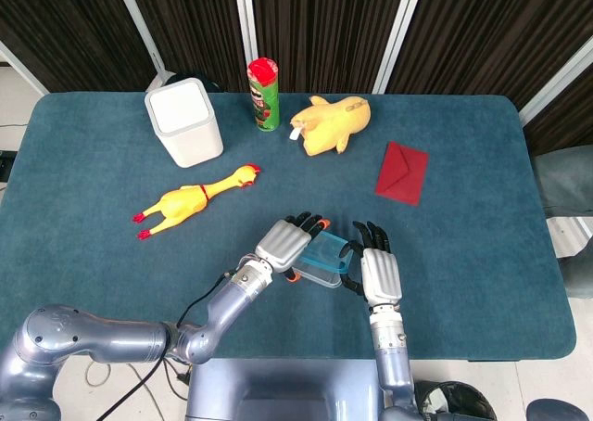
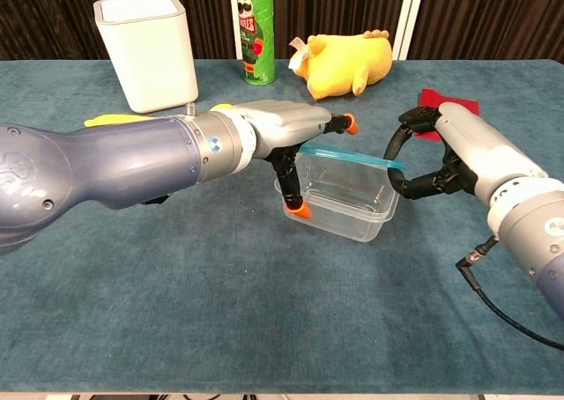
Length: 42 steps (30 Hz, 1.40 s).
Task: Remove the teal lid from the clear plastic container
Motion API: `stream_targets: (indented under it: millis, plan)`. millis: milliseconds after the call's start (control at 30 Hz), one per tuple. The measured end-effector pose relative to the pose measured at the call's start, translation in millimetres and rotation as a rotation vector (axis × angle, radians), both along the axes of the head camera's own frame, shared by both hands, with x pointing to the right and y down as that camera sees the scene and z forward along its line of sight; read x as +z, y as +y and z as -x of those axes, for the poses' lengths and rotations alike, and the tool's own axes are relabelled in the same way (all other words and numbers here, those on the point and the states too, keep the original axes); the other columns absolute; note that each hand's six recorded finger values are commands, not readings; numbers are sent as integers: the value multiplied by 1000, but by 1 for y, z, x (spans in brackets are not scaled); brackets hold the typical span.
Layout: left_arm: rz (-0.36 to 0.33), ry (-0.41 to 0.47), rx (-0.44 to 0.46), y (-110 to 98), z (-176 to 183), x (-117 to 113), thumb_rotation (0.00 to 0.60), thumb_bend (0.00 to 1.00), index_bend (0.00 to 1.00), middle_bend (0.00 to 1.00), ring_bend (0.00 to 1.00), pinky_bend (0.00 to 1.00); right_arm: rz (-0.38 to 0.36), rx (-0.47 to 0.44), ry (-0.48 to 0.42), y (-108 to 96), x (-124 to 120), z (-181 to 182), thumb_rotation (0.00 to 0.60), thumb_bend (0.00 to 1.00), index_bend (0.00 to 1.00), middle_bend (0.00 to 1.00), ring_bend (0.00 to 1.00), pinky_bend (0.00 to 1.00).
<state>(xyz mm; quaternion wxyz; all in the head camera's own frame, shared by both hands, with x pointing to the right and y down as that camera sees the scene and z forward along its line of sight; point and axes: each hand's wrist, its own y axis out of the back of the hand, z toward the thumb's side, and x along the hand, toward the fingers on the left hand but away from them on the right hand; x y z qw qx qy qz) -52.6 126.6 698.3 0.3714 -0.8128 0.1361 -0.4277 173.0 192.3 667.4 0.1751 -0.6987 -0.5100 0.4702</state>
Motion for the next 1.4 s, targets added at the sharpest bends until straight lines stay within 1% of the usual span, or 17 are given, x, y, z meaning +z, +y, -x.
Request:
stream_targets:
  millis: [67, 533, 833, 1133, 1267, 1400]
  plan:
    - [-3, 11, -4, -1, -1, -3, 600, 52, 56, 40, 34, 211, -5, -2, -1, 0, -1, 0, 600, 642, 601, 163, 0, 0]
    - [-43, 83, -38, -19, 7, -33, 600, 52, 61, 40, 34, 211, -56, -21, -23, -5, -9, -2, 600, 642, 632, 169, 0, 0]
    - [-42, 109, -52, -24, 16, -44, 600, 52, 65, 40, 34, 211, -75, 11, -31, -15, -12, -7, 600, 642, 651, 173, 0, 0]
    - [-51, 128, -49, -26, 17, -53, 600, 52, 69, 40, 34, 211, -84, 22, -30, -18, -14, -9, 600, 642, 655, 176, 0, 0]
    - [-57, 140, -54, -29, 18, -59, 600, 52, 71, 41, 34, 211, -98, 37, -26, -26, -16, -11, 600, 642, 655, 176, 0, 0]
    - [-62, 155, -62, -32, 20, -66, 600, 52, 77, 44, 34, 211, -130, 57, -15, -40, -22, -18, 600, 642, 655, 176, 0, 0]
